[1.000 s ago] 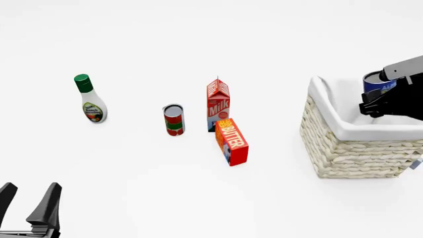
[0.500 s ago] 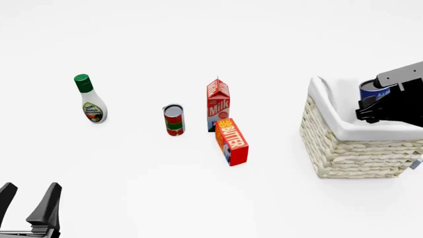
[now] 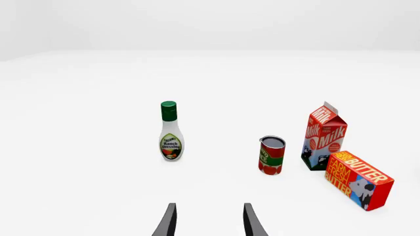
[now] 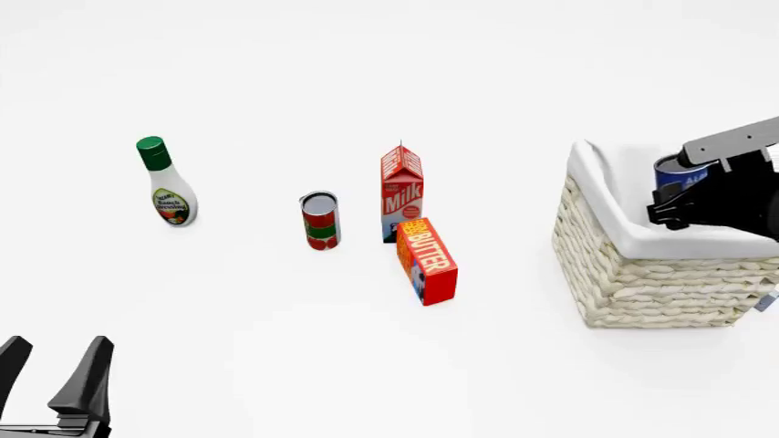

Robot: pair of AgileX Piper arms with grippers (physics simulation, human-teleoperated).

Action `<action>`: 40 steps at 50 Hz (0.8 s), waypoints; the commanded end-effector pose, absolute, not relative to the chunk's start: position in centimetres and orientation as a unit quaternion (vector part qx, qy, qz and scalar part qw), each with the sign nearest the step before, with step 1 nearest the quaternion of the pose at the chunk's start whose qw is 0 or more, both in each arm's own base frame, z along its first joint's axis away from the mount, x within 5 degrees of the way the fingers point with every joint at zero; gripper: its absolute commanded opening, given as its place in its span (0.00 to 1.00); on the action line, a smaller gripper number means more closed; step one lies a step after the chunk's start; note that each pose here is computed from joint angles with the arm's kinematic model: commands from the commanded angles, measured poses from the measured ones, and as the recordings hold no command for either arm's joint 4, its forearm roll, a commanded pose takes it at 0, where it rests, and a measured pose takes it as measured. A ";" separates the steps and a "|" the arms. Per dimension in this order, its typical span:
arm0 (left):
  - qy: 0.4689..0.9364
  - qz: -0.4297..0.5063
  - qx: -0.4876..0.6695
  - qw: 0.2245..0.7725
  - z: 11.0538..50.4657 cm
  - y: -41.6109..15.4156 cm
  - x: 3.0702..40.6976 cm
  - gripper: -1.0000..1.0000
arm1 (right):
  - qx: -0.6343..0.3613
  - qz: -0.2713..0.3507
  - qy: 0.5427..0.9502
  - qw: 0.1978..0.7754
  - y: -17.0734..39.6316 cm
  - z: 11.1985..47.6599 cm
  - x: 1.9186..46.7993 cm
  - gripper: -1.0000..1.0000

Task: Pick the alphabet soup and place it in the basket.

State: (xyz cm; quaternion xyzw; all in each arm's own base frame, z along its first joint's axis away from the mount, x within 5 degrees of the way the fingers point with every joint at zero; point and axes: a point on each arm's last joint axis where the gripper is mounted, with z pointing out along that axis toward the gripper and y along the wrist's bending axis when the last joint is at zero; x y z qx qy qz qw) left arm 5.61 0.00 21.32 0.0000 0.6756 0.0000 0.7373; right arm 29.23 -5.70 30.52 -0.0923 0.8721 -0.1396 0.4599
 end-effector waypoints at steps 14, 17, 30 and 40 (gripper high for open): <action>0.676 0.000 0.000 0.737 21.3 0.0 5.6 1.00 | -0.085 -0.143 0.871 0.463 -6.1 30.5 29.8 0.00; 0.676 0.000 0.000 0.737 21.3 0.0 5.6 1.00 | -0.085 -0.144 0.870 0.463 -6.1 30.5 29.8 1.00; 0.676 0.000 0.000 0.737 21.3 0.0 5.6 1.00 | -0.084 -0.145 0.870 0.464 -6.2 30.5 29.8 1.00; 0.676 0.000 0.000 0.737 21.3 0.0 5.6 1.00 | -0.085 -0.146 0.870 0.464 -6.3 30.5 30.0 1.00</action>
